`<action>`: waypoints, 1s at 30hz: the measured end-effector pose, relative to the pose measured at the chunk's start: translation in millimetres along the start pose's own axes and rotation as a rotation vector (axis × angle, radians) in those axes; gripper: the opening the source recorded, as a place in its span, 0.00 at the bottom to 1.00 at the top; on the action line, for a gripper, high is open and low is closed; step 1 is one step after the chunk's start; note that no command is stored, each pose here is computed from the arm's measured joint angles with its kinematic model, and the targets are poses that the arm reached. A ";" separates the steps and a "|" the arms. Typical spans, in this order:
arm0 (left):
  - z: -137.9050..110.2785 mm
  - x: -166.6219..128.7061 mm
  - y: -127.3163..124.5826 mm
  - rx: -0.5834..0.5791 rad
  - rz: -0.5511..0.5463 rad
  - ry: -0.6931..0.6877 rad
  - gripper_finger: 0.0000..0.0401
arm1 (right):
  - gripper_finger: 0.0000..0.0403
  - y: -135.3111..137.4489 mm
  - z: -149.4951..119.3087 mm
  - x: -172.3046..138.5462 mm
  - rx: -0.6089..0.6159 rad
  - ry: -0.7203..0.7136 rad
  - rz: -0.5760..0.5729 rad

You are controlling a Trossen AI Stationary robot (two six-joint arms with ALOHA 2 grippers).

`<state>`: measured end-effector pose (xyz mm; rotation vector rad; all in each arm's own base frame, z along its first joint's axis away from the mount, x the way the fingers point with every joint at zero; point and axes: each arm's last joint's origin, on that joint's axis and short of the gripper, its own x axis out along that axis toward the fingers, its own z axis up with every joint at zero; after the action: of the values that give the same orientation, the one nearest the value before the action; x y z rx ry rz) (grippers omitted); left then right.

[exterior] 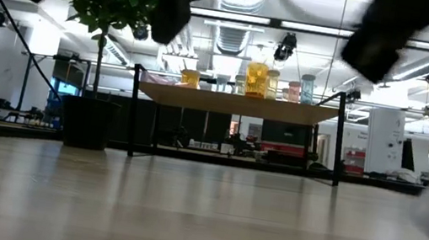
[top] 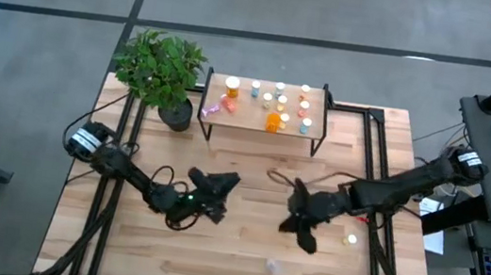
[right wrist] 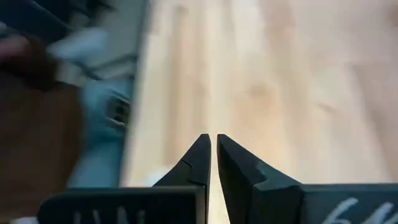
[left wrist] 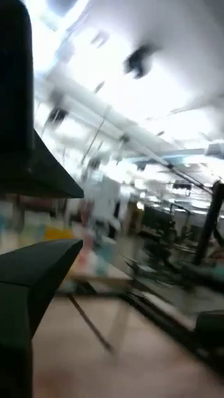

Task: Pick and place medicine bottles onto shelf by color
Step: Put the transparent pill bottle on the shelf

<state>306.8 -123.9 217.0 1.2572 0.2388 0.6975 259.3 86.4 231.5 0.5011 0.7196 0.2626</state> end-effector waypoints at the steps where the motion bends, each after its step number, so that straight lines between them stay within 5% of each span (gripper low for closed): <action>1: 0.7 -3.3 -0.2 -0.101 -0.007 -0.005 0.24 | 0.04 4.0 -6.7 -3.2 -0.027 0.021 -0.047; 5: 5.2 -19.0 -3.3 -0.409 -0.053 -0.094 0.24 | 0.04 26.9 -20.3 -13.5 -0.106 -0.009 -0.085; 9: 11.2 -28.5 -4.1 -0.568 -0.104 -0.206 0.24 | 0.04 57.7 -43.8 -15.5 -0.136 0.021 -0.036; 14: 15.1 -31.9 -2.9 -0.625 -0.117 -0.218 0.24 | 0.05 82.9 -66.9 -6.1 -0.106 0.040 -0.056; 18: 17.4 -33.0 -1.6 -0.665 -0.121 -0.223 0.24 | 0.11 102.6 -59.1 6.8 -0.011 0.106 -0.038; 26: 20.6 -30.8 1.9 -0.699 -0.110 -0.214 0.24 | 0.35 128.0 -57.2 42.0 0.112 0.511 -0.269; 30: 24.0 -28.4 7.1 -0.710 -0.084 -0.181 0.24 | 0.48 142.7 -57.5 61.7 0.169 0.576 -0.339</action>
<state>295.0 -158.9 225.4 0.6185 -0.1055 0.5215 256.2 252.1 234.4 0.4564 1.3805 0.0218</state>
